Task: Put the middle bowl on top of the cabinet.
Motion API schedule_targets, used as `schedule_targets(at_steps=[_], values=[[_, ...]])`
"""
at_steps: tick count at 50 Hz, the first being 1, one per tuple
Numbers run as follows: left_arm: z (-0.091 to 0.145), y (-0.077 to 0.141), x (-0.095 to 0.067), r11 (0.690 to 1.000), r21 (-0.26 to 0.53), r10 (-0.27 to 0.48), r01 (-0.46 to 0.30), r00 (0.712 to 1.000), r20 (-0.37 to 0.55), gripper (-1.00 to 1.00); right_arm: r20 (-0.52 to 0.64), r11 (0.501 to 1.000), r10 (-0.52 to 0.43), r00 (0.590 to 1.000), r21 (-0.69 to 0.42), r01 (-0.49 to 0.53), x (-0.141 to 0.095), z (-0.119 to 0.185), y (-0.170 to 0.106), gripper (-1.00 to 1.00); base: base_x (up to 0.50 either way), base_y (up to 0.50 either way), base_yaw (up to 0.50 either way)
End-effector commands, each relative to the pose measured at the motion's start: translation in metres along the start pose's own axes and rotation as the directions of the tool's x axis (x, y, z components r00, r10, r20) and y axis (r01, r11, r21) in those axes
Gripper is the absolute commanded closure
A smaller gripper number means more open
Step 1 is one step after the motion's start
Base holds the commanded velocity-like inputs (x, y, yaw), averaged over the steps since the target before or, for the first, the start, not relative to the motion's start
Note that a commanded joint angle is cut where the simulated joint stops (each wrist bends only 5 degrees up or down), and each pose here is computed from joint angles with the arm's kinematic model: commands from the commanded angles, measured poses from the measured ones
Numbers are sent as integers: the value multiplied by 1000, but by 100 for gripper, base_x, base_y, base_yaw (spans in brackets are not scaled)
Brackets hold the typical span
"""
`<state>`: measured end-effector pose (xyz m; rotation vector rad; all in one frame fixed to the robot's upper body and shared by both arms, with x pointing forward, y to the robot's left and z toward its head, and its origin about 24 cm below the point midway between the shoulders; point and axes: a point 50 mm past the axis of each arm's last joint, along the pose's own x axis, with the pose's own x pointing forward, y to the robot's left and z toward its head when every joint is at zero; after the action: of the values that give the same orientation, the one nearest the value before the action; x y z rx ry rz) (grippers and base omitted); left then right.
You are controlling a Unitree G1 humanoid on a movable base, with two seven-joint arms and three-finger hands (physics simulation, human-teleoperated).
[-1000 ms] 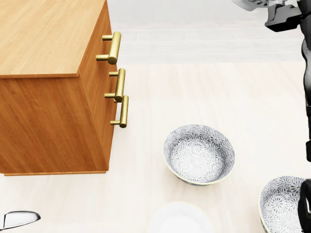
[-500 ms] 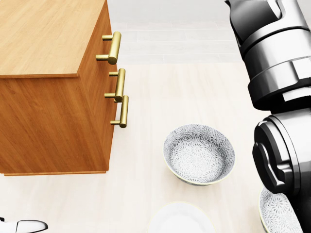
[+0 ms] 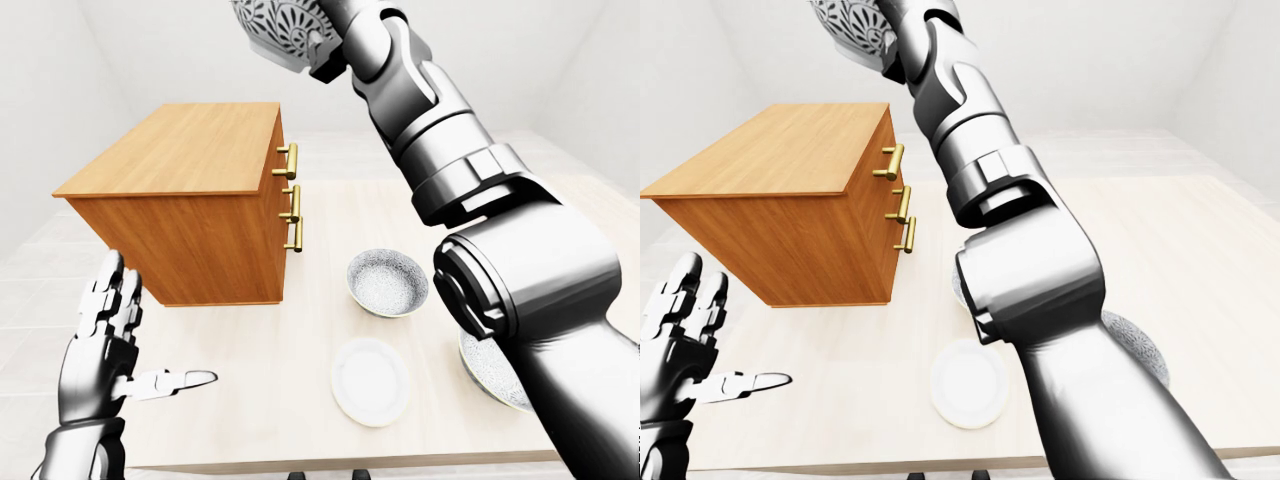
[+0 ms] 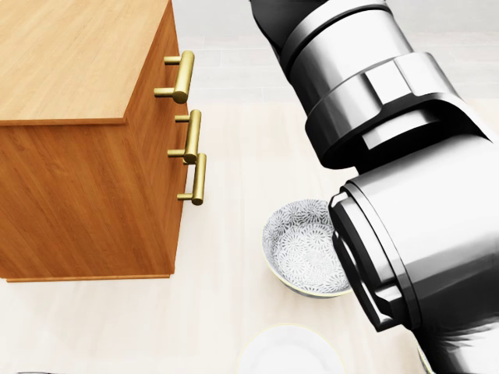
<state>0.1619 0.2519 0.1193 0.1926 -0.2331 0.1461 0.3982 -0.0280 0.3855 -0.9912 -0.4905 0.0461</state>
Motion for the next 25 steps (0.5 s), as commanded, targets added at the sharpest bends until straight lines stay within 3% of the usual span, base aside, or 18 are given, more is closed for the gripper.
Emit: schedule_targets(at_steps=[1, 11, 25], values=[[-11, 9, -2, 1000, -6, 22, -22, 1000, -20, -100, 68, 996, 24, 997, -85, -18, -1, 31, 16, 100, 0, 0, 0], [-14, 13, -2, 1000, -8, 30, -30, 999, -14, -100, 133, 993, 83, 988, -94, -71, -6, 57, 38, 100, 0, 0, 0], [-13, 17, -3, 999, -2, 42, -42, 999, -8, -100, 158, 987, 76, 984, -151, -51, -10, 63, 59, 100, 0, 0, 0]])
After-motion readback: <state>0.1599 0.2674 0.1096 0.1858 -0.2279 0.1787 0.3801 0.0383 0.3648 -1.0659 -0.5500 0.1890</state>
